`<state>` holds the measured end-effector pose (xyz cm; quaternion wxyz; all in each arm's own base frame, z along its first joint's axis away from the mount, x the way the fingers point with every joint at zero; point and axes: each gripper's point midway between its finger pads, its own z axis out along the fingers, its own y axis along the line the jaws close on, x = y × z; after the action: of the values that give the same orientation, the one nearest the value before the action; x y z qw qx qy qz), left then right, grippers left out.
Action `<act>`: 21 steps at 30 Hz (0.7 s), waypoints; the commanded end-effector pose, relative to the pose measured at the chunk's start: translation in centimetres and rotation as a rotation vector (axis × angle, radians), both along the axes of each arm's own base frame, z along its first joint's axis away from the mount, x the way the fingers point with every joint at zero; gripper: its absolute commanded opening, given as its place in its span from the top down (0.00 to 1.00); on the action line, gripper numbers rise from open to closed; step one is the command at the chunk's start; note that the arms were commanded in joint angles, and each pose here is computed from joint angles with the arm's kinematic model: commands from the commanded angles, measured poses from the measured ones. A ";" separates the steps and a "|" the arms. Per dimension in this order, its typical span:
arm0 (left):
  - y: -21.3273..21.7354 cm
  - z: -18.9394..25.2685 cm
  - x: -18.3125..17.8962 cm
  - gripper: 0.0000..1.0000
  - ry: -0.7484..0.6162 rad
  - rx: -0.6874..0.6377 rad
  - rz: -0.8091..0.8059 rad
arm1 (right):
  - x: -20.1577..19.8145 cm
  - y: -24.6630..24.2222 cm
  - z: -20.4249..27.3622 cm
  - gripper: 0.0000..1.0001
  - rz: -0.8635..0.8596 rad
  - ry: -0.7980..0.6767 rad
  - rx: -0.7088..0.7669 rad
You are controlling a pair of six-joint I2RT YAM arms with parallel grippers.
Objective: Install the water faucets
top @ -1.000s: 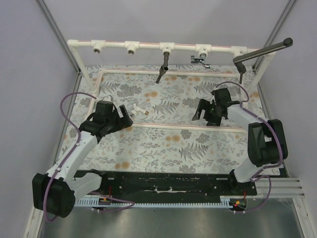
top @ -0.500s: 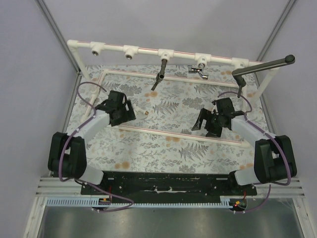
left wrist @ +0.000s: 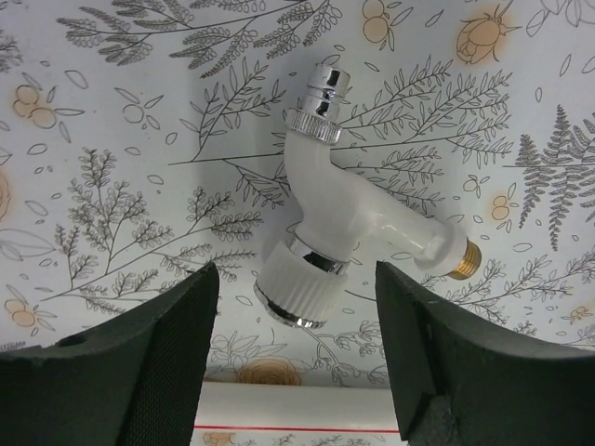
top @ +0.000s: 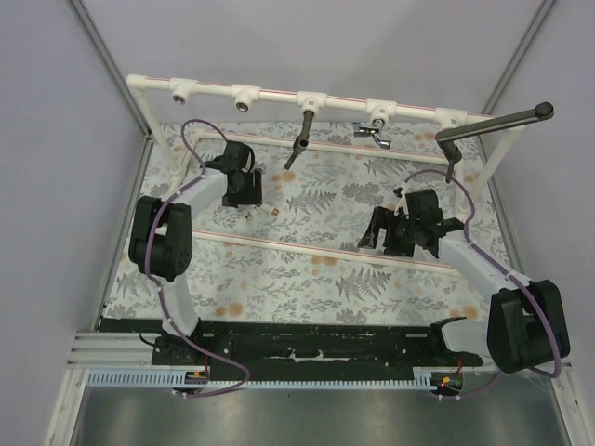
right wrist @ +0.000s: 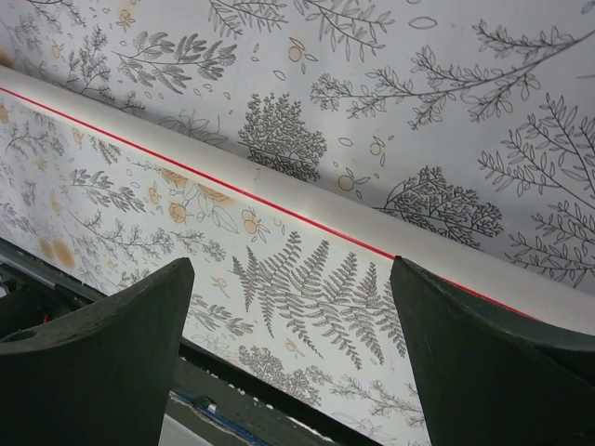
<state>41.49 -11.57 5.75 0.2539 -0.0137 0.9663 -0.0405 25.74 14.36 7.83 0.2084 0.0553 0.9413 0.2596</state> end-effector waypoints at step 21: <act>-5.1 1.3 -5.1 0.98 0.156 -0.280 -0.094 | 2.5 11.2 7.0 0.11 0.416 -0.653 0.067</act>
<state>38.81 -14.20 2.37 0.1646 0.0290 0.9802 -0.1066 26.34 22.97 11.03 0.3524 -0.1702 0.8679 0.3061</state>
